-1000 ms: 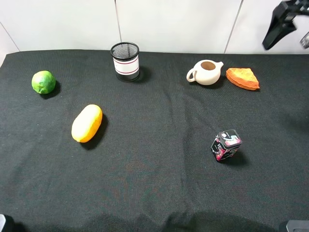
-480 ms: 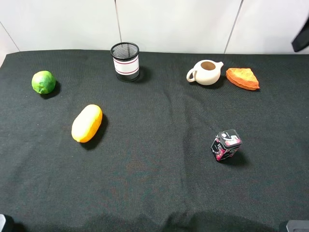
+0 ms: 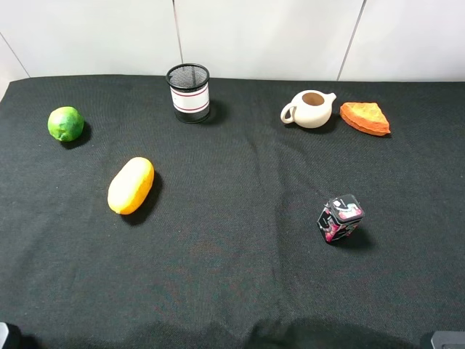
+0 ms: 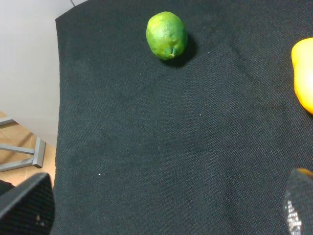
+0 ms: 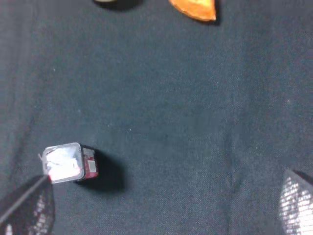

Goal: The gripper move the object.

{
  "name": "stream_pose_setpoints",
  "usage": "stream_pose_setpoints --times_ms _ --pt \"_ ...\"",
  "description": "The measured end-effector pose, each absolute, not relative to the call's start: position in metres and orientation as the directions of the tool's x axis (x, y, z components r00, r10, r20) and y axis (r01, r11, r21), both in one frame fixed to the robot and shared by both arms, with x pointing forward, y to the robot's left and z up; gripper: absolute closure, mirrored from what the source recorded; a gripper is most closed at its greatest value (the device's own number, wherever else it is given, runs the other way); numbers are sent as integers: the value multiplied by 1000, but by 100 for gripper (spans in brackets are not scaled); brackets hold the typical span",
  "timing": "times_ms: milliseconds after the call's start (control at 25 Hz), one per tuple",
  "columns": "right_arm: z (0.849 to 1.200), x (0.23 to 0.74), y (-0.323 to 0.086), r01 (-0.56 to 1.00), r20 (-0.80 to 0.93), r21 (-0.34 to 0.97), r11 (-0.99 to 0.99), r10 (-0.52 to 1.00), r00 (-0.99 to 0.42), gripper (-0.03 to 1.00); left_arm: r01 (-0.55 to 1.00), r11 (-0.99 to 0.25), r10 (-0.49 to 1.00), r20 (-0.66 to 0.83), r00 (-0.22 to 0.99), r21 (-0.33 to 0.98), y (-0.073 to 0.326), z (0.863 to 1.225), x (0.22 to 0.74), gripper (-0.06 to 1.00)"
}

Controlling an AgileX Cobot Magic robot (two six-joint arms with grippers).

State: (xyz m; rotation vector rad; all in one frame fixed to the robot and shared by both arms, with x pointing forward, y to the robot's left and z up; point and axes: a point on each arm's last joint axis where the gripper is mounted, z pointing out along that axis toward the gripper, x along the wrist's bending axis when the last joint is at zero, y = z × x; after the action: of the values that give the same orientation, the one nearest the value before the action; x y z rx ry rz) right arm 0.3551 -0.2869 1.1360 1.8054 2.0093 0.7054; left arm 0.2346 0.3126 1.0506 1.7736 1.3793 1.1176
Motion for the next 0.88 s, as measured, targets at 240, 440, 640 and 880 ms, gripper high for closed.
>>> stream_pose_setpoints --times_ms 240,440,640,880 --pt "1131 305 -287 737 85 676 17 991 -101 27 439 -261 965 244 96 860 313 1051 235 -5" --pt "1122 276 -287 679 90 734 -1 991 -95 27 439 -261 965 244 96 860 313 1051 235 -5" --pt "1111 259 -287 645 85 764 -1 991 -99 27 439 -261 965 244 96 860 313 1051 235 -5" --pt "1087 239 -287 602 80 799 -1 991 -103 27 439 -261 965 244 96 860 313 1051 235 -5"
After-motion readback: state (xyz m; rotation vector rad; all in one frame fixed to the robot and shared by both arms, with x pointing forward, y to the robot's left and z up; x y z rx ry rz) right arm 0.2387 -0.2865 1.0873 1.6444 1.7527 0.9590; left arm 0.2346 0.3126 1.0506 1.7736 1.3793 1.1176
